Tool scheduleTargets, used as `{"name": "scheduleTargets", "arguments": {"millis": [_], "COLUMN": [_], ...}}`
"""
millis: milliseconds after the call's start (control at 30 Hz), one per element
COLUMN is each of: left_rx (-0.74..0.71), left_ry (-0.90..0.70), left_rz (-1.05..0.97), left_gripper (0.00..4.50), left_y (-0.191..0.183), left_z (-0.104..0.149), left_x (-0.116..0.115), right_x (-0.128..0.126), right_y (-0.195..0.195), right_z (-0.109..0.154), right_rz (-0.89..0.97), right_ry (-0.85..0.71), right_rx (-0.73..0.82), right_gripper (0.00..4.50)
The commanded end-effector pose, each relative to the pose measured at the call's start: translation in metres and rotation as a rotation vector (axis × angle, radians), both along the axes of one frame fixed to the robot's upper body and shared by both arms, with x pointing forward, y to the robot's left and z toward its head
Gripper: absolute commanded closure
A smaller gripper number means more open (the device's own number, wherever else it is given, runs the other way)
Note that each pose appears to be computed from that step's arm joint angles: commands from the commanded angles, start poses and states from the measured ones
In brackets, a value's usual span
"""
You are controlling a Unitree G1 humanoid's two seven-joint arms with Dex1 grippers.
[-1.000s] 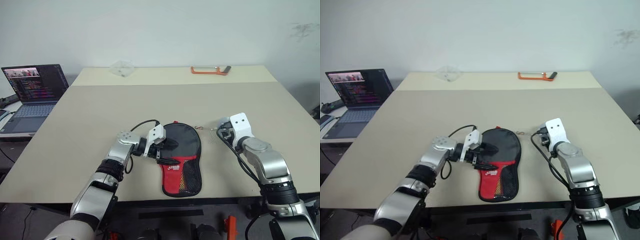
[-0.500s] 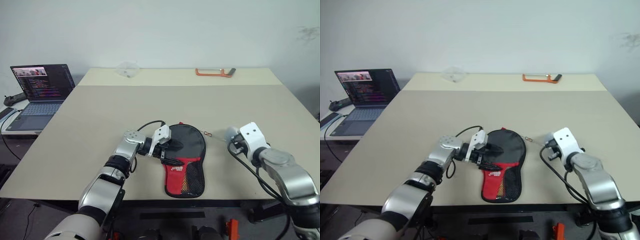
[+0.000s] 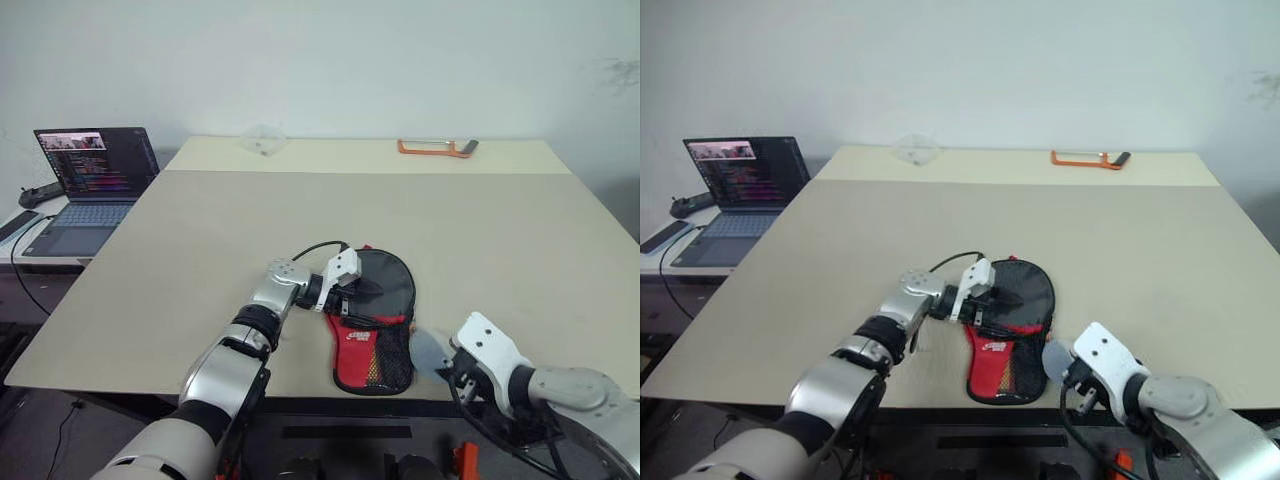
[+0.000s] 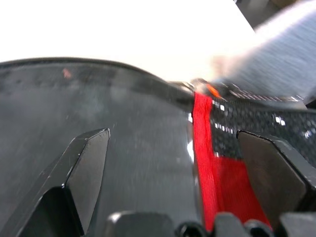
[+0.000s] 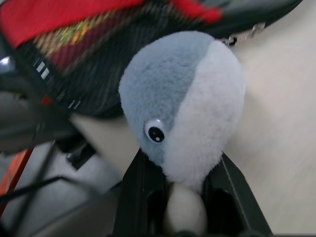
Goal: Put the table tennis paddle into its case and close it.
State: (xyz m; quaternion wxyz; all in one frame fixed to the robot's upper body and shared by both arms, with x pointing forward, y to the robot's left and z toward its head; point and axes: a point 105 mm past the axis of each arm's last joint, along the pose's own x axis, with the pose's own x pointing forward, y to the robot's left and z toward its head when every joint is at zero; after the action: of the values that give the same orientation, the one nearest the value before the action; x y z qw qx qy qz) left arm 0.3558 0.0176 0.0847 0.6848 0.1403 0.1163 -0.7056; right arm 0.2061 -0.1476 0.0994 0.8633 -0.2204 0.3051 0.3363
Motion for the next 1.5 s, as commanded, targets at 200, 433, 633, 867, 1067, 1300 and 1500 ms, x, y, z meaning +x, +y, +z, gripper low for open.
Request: {"name": "scheduleTargets", "arguments": {"millis": [200, 433, 633, 867, 1067, 1300, 1500], "left_rx": [0.049, 0.056, 0.061, 0.066, 0.075, 0.065, -0.018], "left_ry": [0.020, 0.004, -0.001, -0.002, 0.009, 0.015, -0.001], "left_rz": [0.019, -0.003, -0.020, -0.022, -0.009, 0.048, 0.056], "left_gripper": [0.00, 0.00, 0.00, 0.00, 0.00, 0.00, 0.00], "left_y": [-0.016, -0.029, -0.032, -0.029, -0.020, -0.014, -0.012], "left_z": [-0.012, -0.011, -0.011, -0.014, -0.023, -0.027, -0.013], "left_x": [-0.001, -0.003, -0.005, -0.006, -0.007, -0.003, -0.001], "right_x": [-0.058, -0.092, -0.109, -0.109, -0.101, -0.095, -0.045], "right_y": [-0.013, 0.003, 0.024, 0.023, 0.024, 0.031, 0.018], "right_z": [-0.011, -0.016, -0.021, -0.018, -0.008, 0.009, 0.042], "right_rz": [0.118, 0.187, 0.215, 0.176, 0.207, 0.264, 0.202], "right_ry": [0.210, 0.309, 0.344, 0.349, 0.317, 0.284, 0.042], "right_rx": [0.039, 0.142, 0.227, 0.222, 0.208, 0.267, 0.255], "right_gripper": [4.17, 4.17, 4.17, 3.43, 1.47, 0.45, 0.45]}}
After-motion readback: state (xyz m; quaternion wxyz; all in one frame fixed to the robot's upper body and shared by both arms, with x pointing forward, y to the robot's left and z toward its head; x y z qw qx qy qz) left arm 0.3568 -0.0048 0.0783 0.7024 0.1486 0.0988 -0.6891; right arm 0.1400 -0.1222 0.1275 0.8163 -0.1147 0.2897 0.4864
